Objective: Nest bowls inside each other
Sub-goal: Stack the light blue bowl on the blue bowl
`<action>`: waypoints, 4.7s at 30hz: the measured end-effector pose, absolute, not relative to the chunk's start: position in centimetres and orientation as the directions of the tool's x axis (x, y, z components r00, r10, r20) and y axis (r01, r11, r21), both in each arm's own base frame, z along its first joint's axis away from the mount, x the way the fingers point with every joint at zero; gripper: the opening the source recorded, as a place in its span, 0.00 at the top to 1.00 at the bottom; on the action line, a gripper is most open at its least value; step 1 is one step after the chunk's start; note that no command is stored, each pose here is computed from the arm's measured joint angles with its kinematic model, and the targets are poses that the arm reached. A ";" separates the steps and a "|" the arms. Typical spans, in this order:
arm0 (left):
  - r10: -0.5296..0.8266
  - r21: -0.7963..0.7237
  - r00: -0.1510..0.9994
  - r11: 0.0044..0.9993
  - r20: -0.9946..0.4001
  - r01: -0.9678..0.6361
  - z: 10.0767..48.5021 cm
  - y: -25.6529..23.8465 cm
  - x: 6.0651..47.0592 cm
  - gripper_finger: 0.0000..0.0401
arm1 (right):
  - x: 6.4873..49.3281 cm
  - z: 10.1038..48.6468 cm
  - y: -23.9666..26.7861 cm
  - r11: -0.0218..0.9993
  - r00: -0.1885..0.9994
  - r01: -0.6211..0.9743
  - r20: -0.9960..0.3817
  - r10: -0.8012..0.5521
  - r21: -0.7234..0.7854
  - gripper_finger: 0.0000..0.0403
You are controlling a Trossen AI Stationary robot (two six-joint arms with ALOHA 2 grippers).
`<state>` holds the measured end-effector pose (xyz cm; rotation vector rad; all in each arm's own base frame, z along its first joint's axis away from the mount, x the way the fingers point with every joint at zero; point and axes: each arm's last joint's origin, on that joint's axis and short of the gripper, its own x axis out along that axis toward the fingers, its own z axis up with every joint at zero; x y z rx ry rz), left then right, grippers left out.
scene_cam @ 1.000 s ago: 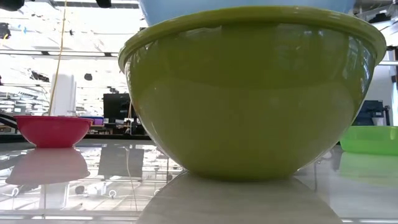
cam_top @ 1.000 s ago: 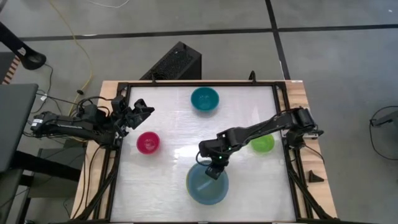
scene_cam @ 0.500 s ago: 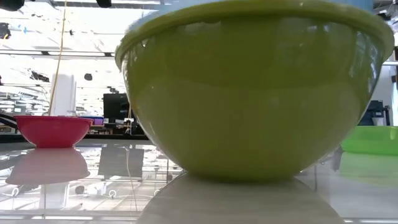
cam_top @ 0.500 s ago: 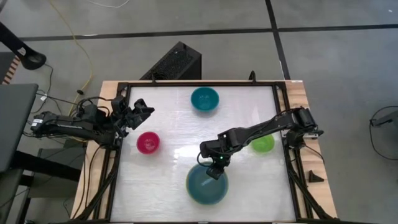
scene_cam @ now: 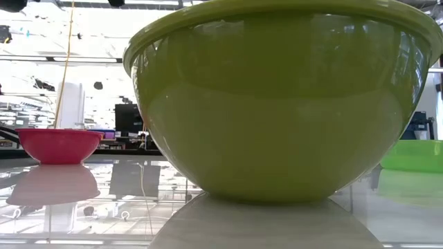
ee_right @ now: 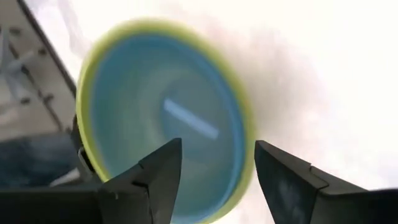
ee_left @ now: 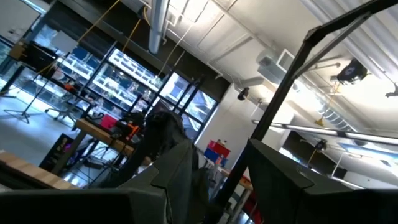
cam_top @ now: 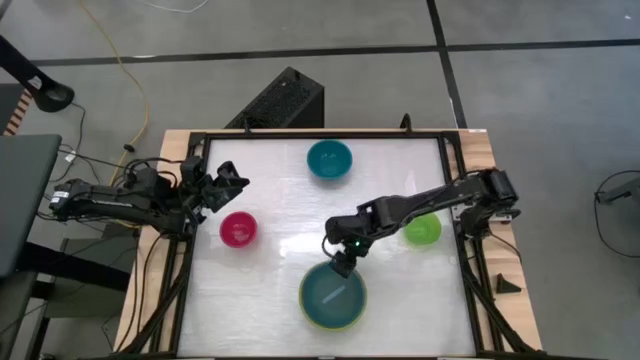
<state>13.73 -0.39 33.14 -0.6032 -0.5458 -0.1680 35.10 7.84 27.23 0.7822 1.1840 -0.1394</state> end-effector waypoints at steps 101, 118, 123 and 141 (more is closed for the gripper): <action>0.123 -0.612 0.980 0.791 0.157 -0.001 29.5 -0.2 15.1 0.65 | 35.9 27.9 17.0 0.830 0.572 -0.081 -0.656 0.493 0.552 0.92; 0.048 -0.601 0.987 0.797 0.155 0.056 29.5 -0.4 15.1 0.65 | 36.7 23.1 16.9 0.971 0.424 0.217 -0.906 0.002 0.104 0.92; 0.046 -0.604 0.987 0.795 0.156 0.059 29.5 -0.4 15.1 0.65 | 37.6 21.6 16.9 0.973 0.348 0.230 -0.935 -0.073 0.010 0.90; -0.028 -0.636 0.999 0.770 0.033 0.042 28.3 -1.4 15.2 0.65 | 38.7 25.3 16.3 0.939 0.481 0.296 -0.877 0.013 0.176 0.35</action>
